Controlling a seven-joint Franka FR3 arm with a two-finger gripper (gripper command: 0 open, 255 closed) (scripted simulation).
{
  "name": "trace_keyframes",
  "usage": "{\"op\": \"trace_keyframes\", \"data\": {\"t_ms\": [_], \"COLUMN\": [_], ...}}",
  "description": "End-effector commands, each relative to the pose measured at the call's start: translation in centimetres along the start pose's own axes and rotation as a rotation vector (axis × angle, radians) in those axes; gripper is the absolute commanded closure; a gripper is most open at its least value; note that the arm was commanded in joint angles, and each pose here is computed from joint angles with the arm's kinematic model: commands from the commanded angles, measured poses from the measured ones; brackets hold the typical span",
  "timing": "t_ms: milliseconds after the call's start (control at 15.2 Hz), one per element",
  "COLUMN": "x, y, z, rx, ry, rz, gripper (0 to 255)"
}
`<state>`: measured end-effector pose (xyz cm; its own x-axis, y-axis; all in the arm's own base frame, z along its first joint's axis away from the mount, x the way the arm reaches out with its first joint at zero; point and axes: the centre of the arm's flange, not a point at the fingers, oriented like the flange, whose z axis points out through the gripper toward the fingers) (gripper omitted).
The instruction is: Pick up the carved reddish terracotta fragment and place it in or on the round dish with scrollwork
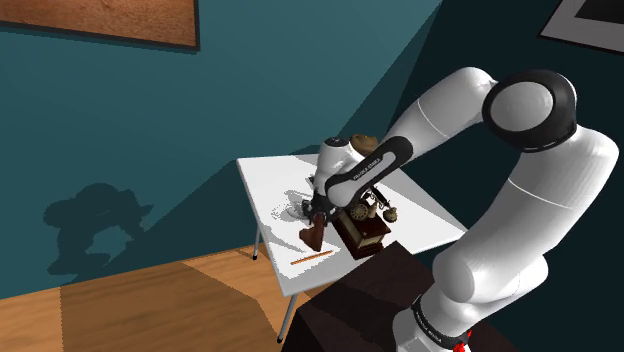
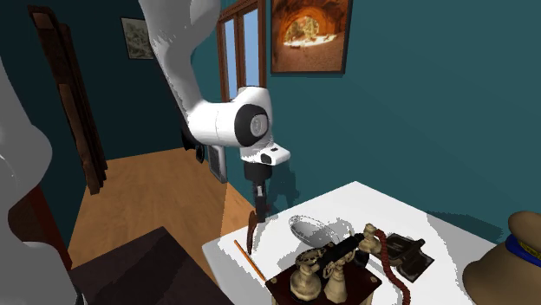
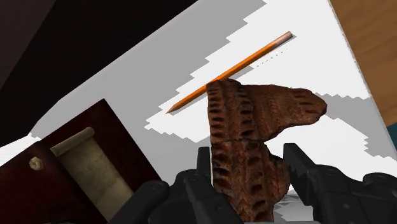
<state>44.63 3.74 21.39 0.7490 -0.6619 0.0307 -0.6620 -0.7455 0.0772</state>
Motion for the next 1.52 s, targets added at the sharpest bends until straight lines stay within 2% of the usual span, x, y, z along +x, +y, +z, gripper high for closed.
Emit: {"op": "trace_keyframes", "data": {"t_ms": [0,66,1056,1122,1452], "x": [0.0,0.1,19.8,20.7,20.6], "y": [0.1,0.1,-1.8,-1.9,-2.1], "z": [-1.0,-1.4,-1.5,-1.5,1.1], "rx": [0.0,0.0,0.0,0.0,0.0], "ry": [-0.001,-0.001,-0.001,-0.001,-0.001], "rz": [0.0,0.0,0.0,0.0,0.0], "gripper": [255,255,255,255,255]}}
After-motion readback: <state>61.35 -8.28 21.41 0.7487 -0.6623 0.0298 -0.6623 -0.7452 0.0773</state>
